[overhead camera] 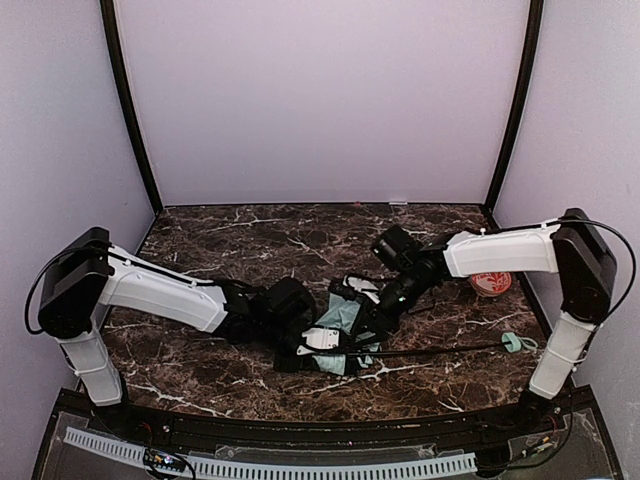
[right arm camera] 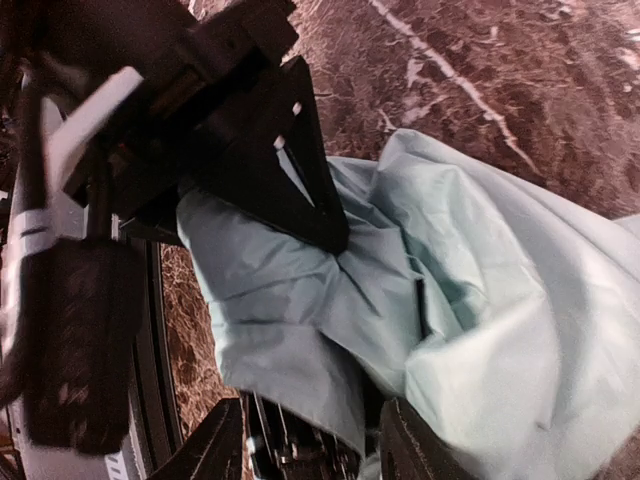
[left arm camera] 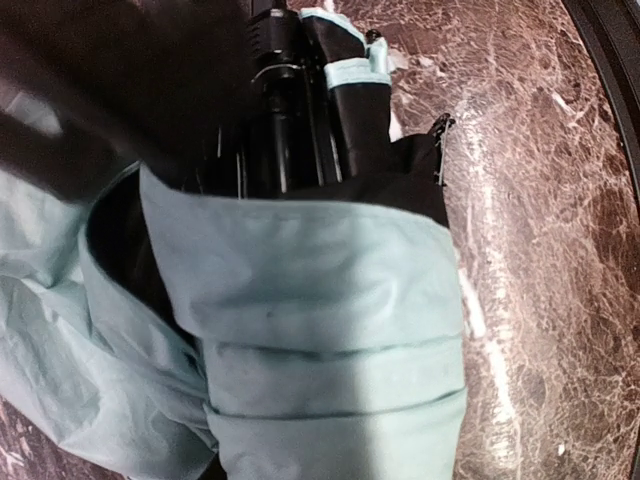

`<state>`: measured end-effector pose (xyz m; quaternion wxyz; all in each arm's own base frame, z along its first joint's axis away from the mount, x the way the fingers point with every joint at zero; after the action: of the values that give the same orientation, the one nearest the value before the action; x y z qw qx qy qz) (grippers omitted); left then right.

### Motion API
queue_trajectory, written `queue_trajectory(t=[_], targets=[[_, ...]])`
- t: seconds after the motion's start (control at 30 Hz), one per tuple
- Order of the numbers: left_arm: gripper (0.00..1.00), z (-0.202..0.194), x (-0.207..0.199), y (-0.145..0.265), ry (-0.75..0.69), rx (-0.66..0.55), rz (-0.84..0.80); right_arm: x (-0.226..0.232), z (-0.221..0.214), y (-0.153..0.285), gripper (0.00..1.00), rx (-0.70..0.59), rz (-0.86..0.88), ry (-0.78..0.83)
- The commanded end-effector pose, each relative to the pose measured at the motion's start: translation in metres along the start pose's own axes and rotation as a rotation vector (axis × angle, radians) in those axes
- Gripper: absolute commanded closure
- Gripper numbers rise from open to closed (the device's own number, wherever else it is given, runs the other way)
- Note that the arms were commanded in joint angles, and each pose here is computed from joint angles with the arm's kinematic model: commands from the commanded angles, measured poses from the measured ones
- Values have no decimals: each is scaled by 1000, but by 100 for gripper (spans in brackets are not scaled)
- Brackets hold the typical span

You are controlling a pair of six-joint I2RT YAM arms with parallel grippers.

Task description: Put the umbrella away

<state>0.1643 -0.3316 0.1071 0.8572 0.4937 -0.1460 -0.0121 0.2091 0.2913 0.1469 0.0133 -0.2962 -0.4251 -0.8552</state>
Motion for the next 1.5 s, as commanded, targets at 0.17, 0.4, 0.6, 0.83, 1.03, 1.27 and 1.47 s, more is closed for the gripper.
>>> queue_trajectory(t=[0.17, 0.4, 0.6, 0.83, 1.03, 1.27, 1.47], targets=[[94, -42, -41, -12, 149, 221, -349, 8, -9, 25, 48, -133, -111, 51], [94, -51, -30, -21, 322, 219, -499, 38, -14, 52, 50, -428, -337, 205], [94, -53, -24, -24, 401, 256, -553, 71, -31, 28, 49, -523, -470, 440], [94, -55, -17, -23, 432, 233, -590, 85, -32, -17, 44, -370, -583, 636], [95, -59, -15, -24, 471, 234, -627, 79, -30, -42, 39, -224, -675, 709], [95, -61, -15, -24, 485, 232, -647, 59, -33, -61, 33, -120, -761, 725], [96, -62, -16, -24, 489, 231, -660, 39, -38, -84, 38, 3, -796, 678]])
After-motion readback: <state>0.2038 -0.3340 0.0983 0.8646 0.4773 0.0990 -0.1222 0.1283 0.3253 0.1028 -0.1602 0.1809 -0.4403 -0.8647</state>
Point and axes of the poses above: each gripper's point midway between its finger pads, its own y axis back along the fingers, its own x axis along the line the jaws close on, z = x × y, the point moved 9 cm from there along y, back along the fingers, and after that the axes turned 7 degrees about -y, right-handed, at the moved point
